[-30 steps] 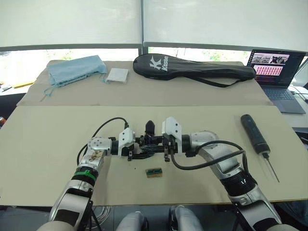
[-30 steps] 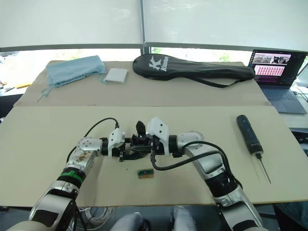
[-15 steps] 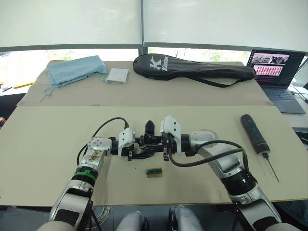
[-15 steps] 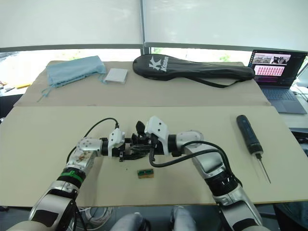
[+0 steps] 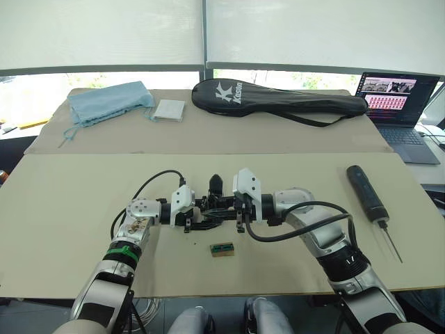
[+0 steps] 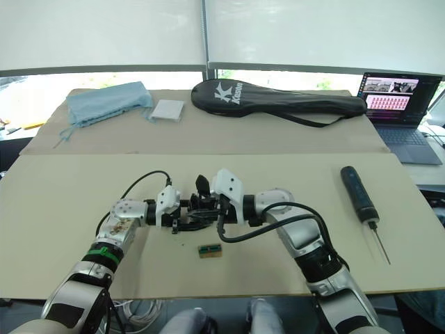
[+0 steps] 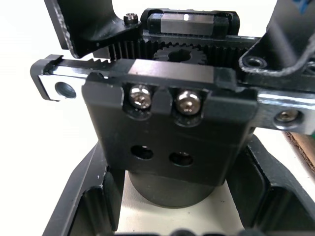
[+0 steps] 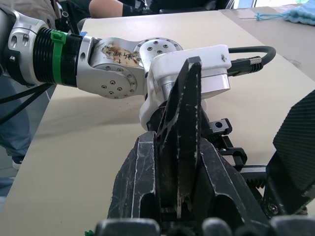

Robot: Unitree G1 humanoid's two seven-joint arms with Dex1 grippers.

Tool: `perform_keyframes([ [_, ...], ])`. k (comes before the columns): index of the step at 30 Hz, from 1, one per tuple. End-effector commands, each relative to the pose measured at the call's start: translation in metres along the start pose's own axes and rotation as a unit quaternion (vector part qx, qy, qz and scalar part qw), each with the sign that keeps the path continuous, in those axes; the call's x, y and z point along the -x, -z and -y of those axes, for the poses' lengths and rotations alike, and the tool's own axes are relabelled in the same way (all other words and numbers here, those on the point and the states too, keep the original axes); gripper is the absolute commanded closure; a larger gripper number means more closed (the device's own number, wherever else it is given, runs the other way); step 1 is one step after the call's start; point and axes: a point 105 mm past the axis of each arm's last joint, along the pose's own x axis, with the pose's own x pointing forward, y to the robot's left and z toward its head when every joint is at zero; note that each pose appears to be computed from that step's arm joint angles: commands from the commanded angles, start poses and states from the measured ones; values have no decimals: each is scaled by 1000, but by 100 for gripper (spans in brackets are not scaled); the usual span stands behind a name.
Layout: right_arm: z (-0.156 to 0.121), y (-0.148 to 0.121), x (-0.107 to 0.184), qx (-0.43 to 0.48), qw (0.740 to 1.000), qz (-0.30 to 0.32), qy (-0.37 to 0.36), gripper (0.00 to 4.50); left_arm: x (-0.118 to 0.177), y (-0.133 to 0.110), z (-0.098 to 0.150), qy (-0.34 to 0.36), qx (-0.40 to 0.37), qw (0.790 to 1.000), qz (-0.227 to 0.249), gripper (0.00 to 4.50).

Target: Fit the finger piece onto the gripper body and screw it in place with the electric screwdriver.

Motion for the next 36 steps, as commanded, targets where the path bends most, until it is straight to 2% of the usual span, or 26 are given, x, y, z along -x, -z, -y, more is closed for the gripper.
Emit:
perform_keyframes([
  [1, -1, -6, -1, 10, 1000, 4, -5, 305, 4, 11, 3, -4, 13, 1000, -23, 217],
  [9, -3, -39, 2, 66, 996, 52, -23, 25, 11, 17, 4, -9, 22, 999, -31, 217],
  [10, -3, -41, 3, 69, 996, 56, -24, 3, 11, 17, 4, -10, 23, 999, -31, 217],
  [16, -13, -59, 11, 87, 989, 105, -53, 3, 11, 18, 3, -18, 32, 999, -25, 217],
  [18, -17, -66, 15, 93, 985, 128, -62, 0, 11, 18, -2, -39, 40, 998, -23, 114],
  [21, -19, -75, 22, 102, 981, 156, -63, 0, 11, 19, -2, -46, 44, 998, -24, 4],
  [25, -21, -86, 35, 114, 976, 178, -62, 0, 21, 22, 0, -47, 35, 998, -33, 4],
  [29, -20, -92, 60, 126, 976, 171, -40, 0, 48, 18, 0, -60, 35, 997, -31, 4],
  [31, -18, -92, 77, 123, 979, 163, -12, 0, 65, 14, 1, -72, 47, 996, -25, 4],
  [34, -12, -82, 113, 107, 983, 133, 69, 0, 97, 1, 2, -102, 43, 994, -8, 4],
  [36, -12, -71, 135, 97, 983, 107, 116, 0, 115, -4, 8, -101, 51, 993, -24, 4],
])
